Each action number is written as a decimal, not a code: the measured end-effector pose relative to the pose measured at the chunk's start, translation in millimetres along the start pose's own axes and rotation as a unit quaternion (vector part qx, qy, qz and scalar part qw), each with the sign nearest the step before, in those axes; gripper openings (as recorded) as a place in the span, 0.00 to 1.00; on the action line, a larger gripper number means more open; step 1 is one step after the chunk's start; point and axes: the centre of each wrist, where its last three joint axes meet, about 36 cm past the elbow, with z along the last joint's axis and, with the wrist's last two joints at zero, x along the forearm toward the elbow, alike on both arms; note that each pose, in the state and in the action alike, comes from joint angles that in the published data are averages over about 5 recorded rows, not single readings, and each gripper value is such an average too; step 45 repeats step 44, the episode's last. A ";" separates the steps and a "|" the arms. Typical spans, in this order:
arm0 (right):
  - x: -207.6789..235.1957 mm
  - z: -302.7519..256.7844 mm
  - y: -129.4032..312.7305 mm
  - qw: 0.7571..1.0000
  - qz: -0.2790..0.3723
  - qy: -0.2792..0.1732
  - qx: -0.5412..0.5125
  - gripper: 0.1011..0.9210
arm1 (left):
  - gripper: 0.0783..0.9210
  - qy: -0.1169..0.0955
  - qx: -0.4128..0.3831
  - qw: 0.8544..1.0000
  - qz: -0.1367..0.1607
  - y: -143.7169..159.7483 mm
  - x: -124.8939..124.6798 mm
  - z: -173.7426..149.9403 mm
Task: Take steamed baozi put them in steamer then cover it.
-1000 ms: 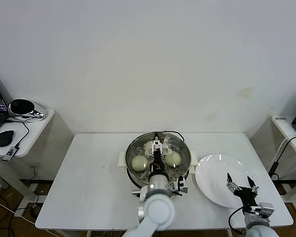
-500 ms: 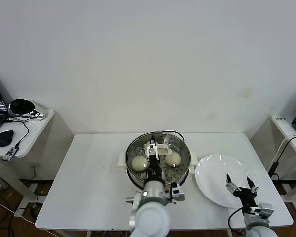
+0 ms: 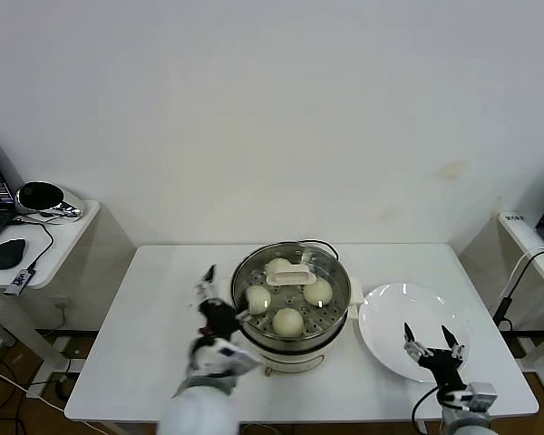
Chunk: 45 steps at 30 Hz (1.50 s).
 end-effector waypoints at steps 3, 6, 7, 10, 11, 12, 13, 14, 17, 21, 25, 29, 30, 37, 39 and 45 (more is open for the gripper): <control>9.3 -0.5 6.8 1.000 -0.006 -0.006 0.002 0.88 | 0.88 0.006 0.066 0.998 0.013 15.0 -1.4 32.8; 19.5 1.1 15.0 1.000 -0.012 -0.006 0.002 0.88 | 0.88 -0.005 0.123 0.992 0.016 26.2 -0.4 67.4; 23.0 2.2 17.4 1.000 -0.014 -0.006 0.002 0.88 | 0.88 -0.011 0.140 0.990 0.015 28.6 0.4 78.4; 33.0 4.8 23.3 1.000 -0.019 -0.002 0.003 0.88 | 0.88 -0.028 0.183 0.983 0.009 31.9 4.7 108.3; 36.1 5.4 24.8 1.000 -0.020 -0.001 0.003 0.88 | 0.88 -0.032 0.196 0.980 0.006 31.7 6.6 116.8; 39.0 6.1 26.1 1.000 -0.021 0.001 0.003 0.88 | 0.88 -0.036 0.208 0.977 0.003 31.1 8.7 124.9; 41.8 7.0 27.2 1.000 -0.022 0.003 0.003 0.88 | 0.88 -0.039 0.219 0.975 0.000 30.0 10.7 132.4; 44.3 7.9 28.2 1.000 -0.022 0.005 0.004 0.88 | 0.88 -0.041 0.230 0.972 -0.003 28.5 12.8 139.5; 50.4 11.2 31.1 1.000 -0.024 0.010 0.003 0.88 | 0.88 -0.044 0.256 0.966 -0.011 22.0 19.1 158.9; 56.0 16.6 35.9 1.000 -0.023 0.013 0.001 0.88 | 0.88 -0.043 0.280 0.959 -0.021 12.2 29.9 179.3; 61.4 21.2 40.5 1.000 -0.021 0.014 0.003 0.88 | 0.88 -0.040 0.295 0.954 -0.025 3.6 43.6 193.2; 67.0 20.5 43.3 1.000 -0.022 0.015 0.011 0.88 | 0.88 -0.034 0.304 0.952 -0.021 -3.0 56.4 202.3; 68.3 19.7 43.7 1.000 -0.023 0.015 0.013 0.88 | 0.88 -0.033 0.306 0.951 -0.020 -4.4 59.0 203.6; 76.7 12.6 43.2 0.999 -0.029 0.019 0.032 0.88 | 0.88 -0.023 0.312 0.950 -0.007 -8.9 75.0 207.9; 78.6 10.6 43.1 0.999 -0.031 0.020 0.037 0.88 | 0.88 -0.022 0.313 0.950 -0.002 -8.6 78.8 207.1; 82.3 7.4 42.8 0.998 -0.033 0.023 0.045 0.88 | 0.88 -0.019 0.317 0.948 0.002 -6.4 84.1 204.6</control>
